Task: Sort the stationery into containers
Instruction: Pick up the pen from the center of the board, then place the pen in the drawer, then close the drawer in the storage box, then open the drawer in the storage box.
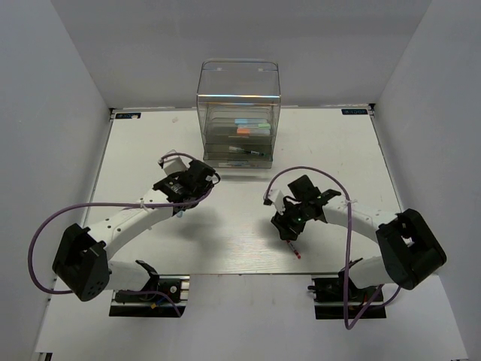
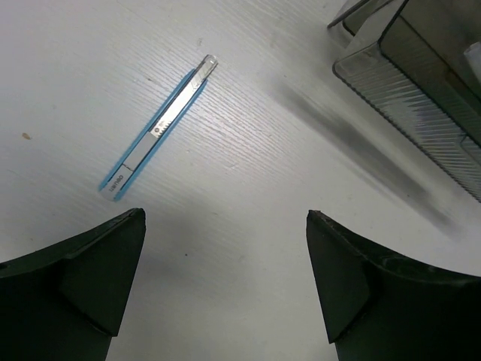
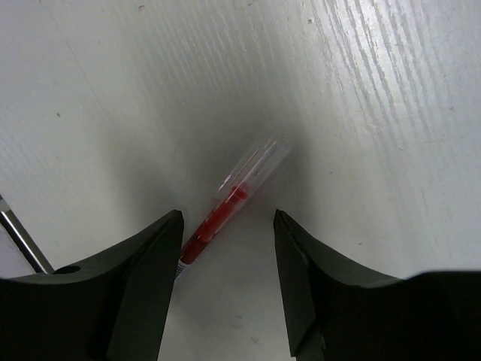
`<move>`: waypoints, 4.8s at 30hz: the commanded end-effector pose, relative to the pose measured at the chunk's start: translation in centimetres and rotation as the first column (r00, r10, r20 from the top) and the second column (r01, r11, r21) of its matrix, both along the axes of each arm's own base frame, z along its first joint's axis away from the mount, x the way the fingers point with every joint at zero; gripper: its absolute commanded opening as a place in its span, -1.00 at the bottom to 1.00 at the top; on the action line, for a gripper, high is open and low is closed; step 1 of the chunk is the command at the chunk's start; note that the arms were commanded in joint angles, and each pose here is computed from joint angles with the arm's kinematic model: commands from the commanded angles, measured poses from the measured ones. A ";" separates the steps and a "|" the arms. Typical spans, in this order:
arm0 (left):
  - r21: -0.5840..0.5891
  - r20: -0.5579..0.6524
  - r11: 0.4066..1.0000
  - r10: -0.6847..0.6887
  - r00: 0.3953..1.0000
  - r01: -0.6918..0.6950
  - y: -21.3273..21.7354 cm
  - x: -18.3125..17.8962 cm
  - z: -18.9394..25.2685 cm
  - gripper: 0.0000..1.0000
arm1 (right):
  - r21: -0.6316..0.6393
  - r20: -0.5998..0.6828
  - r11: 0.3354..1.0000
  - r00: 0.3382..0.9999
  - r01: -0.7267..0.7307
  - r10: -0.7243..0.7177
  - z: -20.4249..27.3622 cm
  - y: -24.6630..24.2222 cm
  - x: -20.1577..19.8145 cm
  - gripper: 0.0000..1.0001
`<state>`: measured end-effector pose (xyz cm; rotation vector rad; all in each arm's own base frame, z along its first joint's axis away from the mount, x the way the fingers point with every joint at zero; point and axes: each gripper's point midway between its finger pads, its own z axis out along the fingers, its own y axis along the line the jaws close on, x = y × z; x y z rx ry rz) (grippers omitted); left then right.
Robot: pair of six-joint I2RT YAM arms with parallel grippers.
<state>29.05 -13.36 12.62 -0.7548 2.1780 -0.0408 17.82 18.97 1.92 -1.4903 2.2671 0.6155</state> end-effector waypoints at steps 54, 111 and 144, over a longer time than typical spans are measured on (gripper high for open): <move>0.034 -0.166 0.984 -0.165 0.972 0.173 1.7 2.5 -6.5 0.70 | -0.096 0.731 0.903 0.586 -0.419 0.350 15.5 16.3 24.4 -1.00; -0.286 0.092 0.914 -0.274 0.957 0.289 -3.9 4.7 -3.1 -1.00 | -0.118 0.754 0.992 0.654 0.051 0.056 11.8 14.1 30.4 -1.00; -0.753 0.504 0.555 0.145 0.851 0.352 -13.8 19.9 -2.9 -0.04 | 0.157 0.517 0.984 0.841 0.090 -0.159 13.5 5.6 17.6 -0.58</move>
